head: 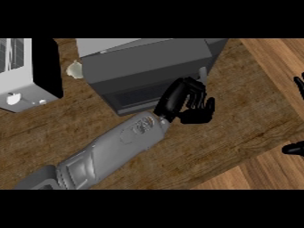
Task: Pick up the milk, place it into the microwave and close the microwave
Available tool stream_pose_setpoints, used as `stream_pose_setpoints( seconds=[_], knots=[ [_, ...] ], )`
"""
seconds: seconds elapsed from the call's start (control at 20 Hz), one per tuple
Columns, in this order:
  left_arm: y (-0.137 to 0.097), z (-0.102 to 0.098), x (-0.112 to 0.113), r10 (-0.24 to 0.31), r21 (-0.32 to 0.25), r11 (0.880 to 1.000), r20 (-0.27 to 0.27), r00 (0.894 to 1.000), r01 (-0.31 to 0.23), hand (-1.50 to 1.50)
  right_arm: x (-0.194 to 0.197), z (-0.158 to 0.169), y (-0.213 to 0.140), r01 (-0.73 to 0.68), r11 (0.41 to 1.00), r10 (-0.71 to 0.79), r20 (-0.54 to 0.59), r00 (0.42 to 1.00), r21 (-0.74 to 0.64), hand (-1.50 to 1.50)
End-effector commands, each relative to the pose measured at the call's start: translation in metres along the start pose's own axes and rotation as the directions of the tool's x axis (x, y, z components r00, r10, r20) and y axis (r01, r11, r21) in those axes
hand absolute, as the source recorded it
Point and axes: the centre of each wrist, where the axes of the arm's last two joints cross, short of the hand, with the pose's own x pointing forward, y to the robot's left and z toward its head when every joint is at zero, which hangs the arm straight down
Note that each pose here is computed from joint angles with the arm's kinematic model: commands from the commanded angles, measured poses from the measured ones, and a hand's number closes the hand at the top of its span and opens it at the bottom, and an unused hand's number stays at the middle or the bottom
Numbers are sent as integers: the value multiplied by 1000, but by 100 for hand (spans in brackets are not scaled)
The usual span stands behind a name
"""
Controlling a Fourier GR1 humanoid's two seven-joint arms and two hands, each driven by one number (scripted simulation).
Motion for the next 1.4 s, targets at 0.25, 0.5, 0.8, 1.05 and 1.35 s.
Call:
stream_pose_setpoints(
  seconds=[0.25,0.5,0.8,1.05,1.35],
  knots=[
    [5,-28,27,-5,40,999,38,999,4,150,7,-25,13,119,977,-126,34,991,175,-150],
    [8,-31,27,-7,70,998,27,1000,5,150,18,-42,17,111,958,-118,12,993,265,-150],
    [6,-30,28,8,74,997,27,1000,-10,150,40,-75,45,99,851,-143,47,989,516,150],
    [8,-31,25,1,99,995,12,1000,-2,150,51,-83,59,99,803,-156,47,987,587,150],
    [8,-28,21,6,133,991,10,1000,-7,150,58,-87,76,106,767,-175,48,983,633,150]
  ],
)
